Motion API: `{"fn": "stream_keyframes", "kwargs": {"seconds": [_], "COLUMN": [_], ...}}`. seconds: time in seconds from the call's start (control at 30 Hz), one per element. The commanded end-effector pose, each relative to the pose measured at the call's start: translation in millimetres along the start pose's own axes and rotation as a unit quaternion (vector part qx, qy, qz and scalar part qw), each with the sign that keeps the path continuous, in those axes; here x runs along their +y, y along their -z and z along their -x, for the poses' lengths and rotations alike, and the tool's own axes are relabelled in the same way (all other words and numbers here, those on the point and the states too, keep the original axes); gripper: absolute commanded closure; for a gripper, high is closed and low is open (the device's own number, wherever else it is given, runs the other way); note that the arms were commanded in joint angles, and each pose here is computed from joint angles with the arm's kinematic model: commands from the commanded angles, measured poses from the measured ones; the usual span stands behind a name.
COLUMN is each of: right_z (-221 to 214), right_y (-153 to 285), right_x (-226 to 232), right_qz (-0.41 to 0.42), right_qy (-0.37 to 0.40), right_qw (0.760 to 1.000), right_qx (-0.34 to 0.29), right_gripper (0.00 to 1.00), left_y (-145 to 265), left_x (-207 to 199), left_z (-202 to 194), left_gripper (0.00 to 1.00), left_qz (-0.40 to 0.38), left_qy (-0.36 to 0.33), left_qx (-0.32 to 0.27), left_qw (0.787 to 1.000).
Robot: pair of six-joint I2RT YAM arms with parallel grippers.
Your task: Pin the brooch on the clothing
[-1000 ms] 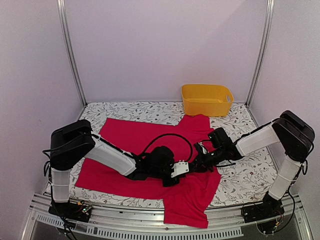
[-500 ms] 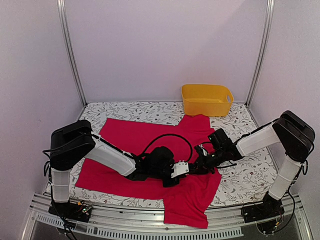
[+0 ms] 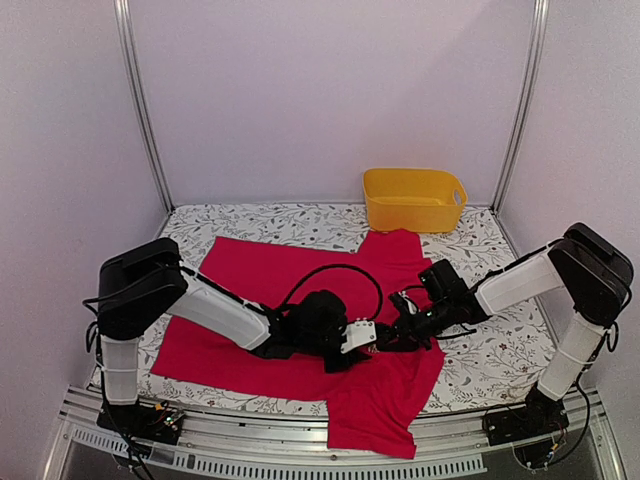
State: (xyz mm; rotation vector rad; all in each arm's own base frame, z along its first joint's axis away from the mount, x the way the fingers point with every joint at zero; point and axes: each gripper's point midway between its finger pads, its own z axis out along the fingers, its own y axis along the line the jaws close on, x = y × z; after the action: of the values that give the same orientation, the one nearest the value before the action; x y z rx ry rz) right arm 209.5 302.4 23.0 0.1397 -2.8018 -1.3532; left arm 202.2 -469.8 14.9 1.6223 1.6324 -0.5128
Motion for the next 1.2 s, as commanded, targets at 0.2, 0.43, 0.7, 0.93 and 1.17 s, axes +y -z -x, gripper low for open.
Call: {"fn": "stream_keyframes", "kwargs": {"seconds": [0.2,0.43,0.7,0.93,1.17], "right_z": [-2,-5,-10,-17,-12], "right_y": [3,4,3,5,6], "right_x": [9,10,9,5,14], "right_qz": [0.018,0.029,0.044,0.047,0.063], "right_qy": [0.046,0.069,0.083,0.094,0.122], "right_qw": [0.999,0.997,0.996,0.994,0.990], "right_qx": [-0.001,-0.002,-0.004,-0.003,-0.017], "right_gripper": [1.00,1.00,1.00,1.00,1.00], "left_y": [42,39,40,39,30], "left_x": [-1,-10,14,16,6], "left_z": [24,25,32,21,21], "left_gripper": [0.58,0.58,0.50,0.50,0.47], "left_qz": [-0.092,-0.160,-0.131,-0.099,-0.107], "left_qy": [0.147,0.235,0.334,0.390,0.356], "left_qx": [-0.039,-0.068,-0.128,-0.172,-0.191], "left_qw": [0.984,0.956,0.924,0.899,0.908]}}
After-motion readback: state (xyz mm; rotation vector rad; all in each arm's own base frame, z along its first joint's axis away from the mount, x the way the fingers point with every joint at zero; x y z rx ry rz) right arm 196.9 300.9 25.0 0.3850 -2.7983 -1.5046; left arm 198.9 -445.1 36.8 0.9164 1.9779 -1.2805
